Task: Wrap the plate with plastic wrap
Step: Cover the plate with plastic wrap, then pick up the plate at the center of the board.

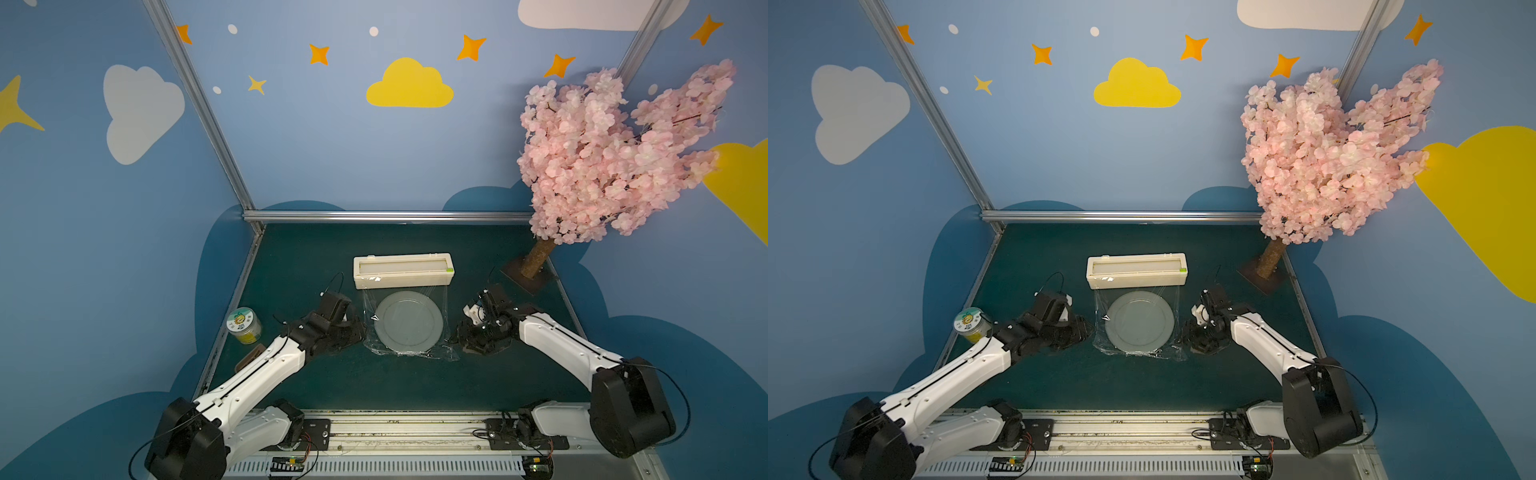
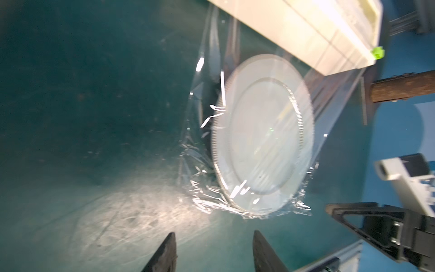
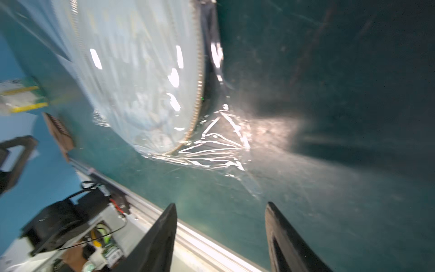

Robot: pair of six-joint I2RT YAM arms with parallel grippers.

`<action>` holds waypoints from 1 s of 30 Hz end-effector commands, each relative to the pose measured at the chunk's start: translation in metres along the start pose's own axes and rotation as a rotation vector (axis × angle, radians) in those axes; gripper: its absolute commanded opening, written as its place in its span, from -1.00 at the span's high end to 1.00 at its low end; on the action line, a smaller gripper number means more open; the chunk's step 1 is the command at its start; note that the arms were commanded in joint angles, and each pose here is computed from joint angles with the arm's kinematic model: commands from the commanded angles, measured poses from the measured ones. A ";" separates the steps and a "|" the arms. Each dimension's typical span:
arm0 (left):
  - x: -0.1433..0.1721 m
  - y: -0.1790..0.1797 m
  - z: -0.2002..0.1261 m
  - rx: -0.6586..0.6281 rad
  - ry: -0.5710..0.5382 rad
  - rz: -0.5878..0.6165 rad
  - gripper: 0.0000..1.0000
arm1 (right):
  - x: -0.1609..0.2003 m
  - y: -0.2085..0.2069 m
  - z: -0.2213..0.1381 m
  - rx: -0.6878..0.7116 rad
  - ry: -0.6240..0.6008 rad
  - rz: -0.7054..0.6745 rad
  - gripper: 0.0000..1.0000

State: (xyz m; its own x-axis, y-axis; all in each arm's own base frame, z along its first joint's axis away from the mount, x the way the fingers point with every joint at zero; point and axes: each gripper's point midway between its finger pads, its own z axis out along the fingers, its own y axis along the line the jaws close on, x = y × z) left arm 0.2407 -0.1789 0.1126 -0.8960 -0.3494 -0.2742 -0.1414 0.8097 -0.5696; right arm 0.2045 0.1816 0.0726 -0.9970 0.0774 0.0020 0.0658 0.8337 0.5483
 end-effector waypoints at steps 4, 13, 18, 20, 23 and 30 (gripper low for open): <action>0.015 -0.018 0.047 0.133 0.138 -0.141 -0.04 | -0.006 0.012 0.032 -0.091 0.025 0.118 -0.22; 0.024 0.001 0.082 0.082 0.191 -0.172 -0.06 | -0.008 0.004 0.064 -0.110 -0.009 0.242 -0.20; 0.029 0.006 0.098 0.083 0.218 -0.192 -0.05 | -0.016 0.004 0.080 -0.143 -0.048 0.289 -0.18; 0.032 0.009 0.104 0.081 0.236 -0.201 -0.04 | -0.022 0.005 0.086 -0.144 -0.062 0.300 -0.17; 0.038 0.011 0.113 0.086 0.264 -0.215 -0.03 | -0.029 0.007 0.093 -0.162 -0.084 0.320 -0.15; 0.045 0.012 0.123 0.111 0.288 -0.241 -0.02 | -0.042 0.016 0.107 -0.240 -0.153 0.347 -0.07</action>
State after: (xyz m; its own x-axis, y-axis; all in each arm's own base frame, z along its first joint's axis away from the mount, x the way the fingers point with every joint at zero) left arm 0.2699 -0.2479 0.0294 -0.9302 -0.3654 0.0334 -0.2716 0.6245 -0.7323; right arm 0.2461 0.2592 0.0295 -0.9327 0.3270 0.1524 0.3204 0.5568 0.7664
